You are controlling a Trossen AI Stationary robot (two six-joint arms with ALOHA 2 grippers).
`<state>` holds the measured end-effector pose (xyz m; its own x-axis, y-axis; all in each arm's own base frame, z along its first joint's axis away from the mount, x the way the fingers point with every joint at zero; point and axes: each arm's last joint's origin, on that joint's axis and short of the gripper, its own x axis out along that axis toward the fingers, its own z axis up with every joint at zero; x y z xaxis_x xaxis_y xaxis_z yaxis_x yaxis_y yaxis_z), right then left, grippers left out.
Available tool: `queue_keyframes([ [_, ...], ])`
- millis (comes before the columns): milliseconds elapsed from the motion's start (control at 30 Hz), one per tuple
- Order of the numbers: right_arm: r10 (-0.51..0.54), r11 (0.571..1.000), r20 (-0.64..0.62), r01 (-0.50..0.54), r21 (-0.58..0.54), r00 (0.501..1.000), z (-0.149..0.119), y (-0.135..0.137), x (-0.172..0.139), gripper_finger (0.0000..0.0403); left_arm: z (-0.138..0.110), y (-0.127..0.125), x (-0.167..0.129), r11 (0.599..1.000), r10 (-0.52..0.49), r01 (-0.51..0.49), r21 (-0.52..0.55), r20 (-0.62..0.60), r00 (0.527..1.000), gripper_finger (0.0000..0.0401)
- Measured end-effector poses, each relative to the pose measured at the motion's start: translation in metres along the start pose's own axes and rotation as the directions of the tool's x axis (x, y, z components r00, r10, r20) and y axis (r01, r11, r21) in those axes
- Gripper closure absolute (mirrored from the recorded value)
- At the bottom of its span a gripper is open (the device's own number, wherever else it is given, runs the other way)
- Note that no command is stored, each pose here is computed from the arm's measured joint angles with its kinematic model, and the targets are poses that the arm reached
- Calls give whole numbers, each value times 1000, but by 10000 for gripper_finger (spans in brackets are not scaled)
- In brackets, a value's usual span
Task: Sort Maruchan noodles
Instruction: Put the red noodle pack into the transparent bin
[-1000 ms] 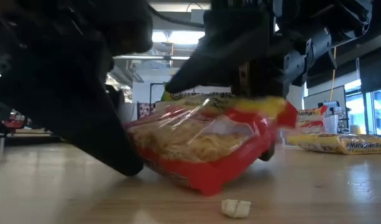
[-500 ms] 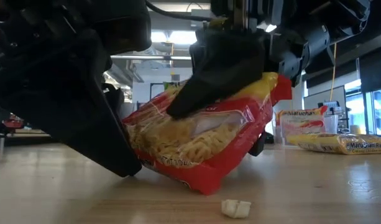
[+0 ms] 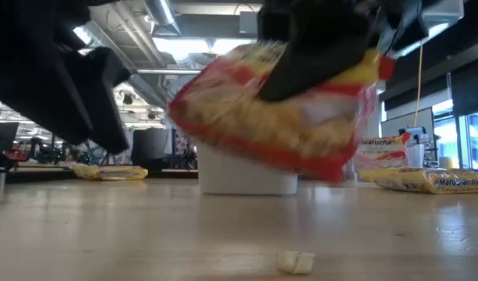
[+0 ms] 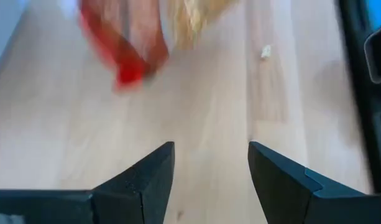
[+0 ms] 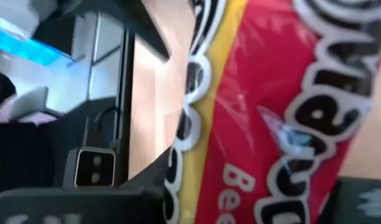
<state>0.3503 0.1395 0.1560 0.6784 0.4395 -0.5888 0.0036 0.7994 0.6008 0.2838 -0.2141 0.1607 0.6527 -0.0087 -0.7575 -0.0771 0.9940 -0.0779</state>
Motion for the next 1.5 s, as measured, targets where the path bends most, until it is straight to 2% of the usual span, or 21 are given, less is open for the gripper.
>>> queue_keyframes([
  [167, -85, 992, -10, 84, -90, 996, 7, 12, -36, 297, -1, 0, -5, 1000, -13, 14, 22, -25, 1000, 202],
  [333, -206, 962, 26, 207, -176, 978, 16, 22, -91, 318, -3, 2, -3, 1000, -16, 17, 25, -40, 999, 202],
  [533, -381, 907, 108, 394, -151, 918, 25, 15, -174, 302, 0, 8, 1, 1000, -9, 10, 25, -46, 999, 202],
  [633, -520, 832, 118, 533, -150, 846, 23, 1, -213, 304, 4, 12, 3, 999, -20, 21, 27, -43, 999, 202],
  [733, -676, 709, 104, 683, -178, 729, 19, -18, -245, 312, 8, 15, 5, 998, -45, 46, 38, -39, 998, 202],
  [867, -802, 566, 61, 789, -239, 594, 20, -44, -273, 311, 12, 19, 7, 998, -49, 50, 27, -40, 998, 202],
  [933, -841, 516, 46, 825, -230, 539, 24, -58, -283, 306, 13, 20, 8, 999, -50, 50, 21, -34, 998, 202],
  [1033, -873, 471, 15, 852, -231, 487, 32, -80, -293, 303, 15, 23, 9, 999, -49, 49, 14, -34, 998, 202],
  [1133, -888, 457, -60, 859, -232, 456, 37, -105, -300, 302, 16, 23, 10, 999, -52, 52, 9, -29, 998, 202],
  [1300, -858, 511, -167, 838, -191, 485, 34, -144, -304, 301, 18, 22, 10, 998, -65, 65, 3, -13, 998, 202],
  [1500, -841, 523, -252, 839, -150, 479, 20, -183, -303, 300, 18, 22, 10, 998, -66, 66, 2, -10, 998, 202],
])
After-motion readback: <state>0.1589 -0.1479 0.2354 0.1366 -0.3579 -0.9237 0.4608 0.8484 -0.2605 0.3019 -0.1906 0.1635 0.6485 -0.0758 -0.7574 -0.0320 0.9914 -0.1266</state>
